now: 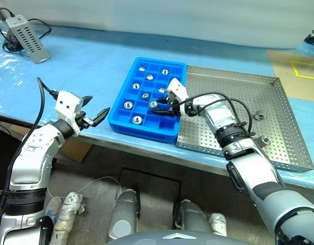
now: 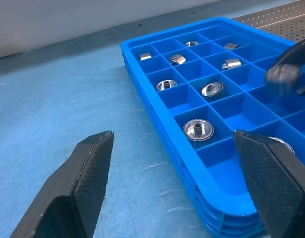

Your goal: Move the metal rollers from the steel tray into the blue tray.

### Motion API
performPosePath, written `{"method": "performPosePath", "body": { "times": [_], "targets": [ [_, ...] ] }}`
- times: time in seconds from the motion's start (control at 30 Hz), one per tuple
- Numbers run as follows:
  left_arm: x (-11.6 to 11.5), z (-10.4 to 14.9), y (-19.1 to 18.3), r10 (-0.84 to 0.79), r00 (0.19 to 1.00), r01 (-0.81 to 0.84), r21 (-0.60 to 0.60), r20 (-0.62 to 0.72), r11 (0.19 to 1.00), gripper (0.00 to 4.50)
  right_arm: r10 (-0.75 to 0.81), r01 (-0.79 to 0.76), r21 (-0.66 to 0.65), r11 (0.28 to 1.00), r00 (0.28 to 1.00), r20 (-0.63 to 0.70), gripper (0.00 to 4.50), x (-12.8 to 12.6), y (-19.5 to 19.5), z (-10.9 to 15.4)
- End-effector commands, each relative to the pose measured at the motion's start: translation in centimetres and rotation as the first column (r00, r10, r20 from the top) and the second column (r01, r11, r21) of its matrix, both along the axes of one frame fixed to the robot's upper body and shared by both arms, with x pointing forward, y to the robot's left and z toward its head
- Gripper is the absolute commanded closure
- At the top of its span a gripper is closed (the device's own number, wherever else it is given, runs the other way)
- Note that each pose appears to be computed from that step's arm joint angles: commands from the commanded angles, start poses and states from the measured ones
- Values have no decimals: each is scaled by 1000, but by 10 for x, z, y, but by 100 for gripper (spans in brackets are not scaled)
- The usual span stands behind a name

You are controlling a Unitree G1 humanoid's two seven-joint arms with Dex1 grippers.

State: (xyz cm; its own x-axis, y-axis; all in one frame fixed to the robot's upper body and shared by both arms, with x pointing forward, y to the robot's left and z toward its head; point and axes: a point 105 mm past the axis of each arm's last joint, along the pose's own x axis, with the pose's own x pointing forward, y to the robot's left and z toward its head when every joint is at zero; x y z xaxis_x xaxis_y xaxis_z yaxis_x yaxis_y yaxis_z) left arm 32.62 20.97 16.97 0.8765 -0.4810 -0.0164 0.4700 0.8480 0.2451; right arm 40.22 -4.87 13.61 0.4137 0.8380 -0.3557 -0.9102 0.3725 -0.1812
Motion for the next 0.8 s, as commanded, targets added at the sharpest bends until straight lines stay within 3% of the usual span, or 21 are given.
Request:
{"method": "performPosePath", "body": {
  "times": [0.03, 0.23, 0.4, 0.67, 0.8],
  "targets": [
    [5, 2, -24, -89, 996, 88, 57, 10, 994, 46, -31, 31, 10, 999, 998, 62, 69, 5, -15, 19],
    [23, 0, -87, -295, 955, 295, -40, -2, 955, 46, -209, 202, 76, 976, 973, 100, 69, 4, -62, 36],
    [40, -7, -129, -441, 897, 439, -62, -18, 896, 46, -370, 357, 118, 927, 921, 121, 69, -14, -106, 50],
    [49, -7, -172, -586, 810, 585, -53, -8, 809, 46, -658, 646, 126, 753, 743, 124, 69, -41, -177, 52],
    [53, -7, -178, -607, 795, 606, -61, -4, 793, 46, -761, 757, 81, 649, 645, 70, 69, -50, -205, 34]
  ]
}}
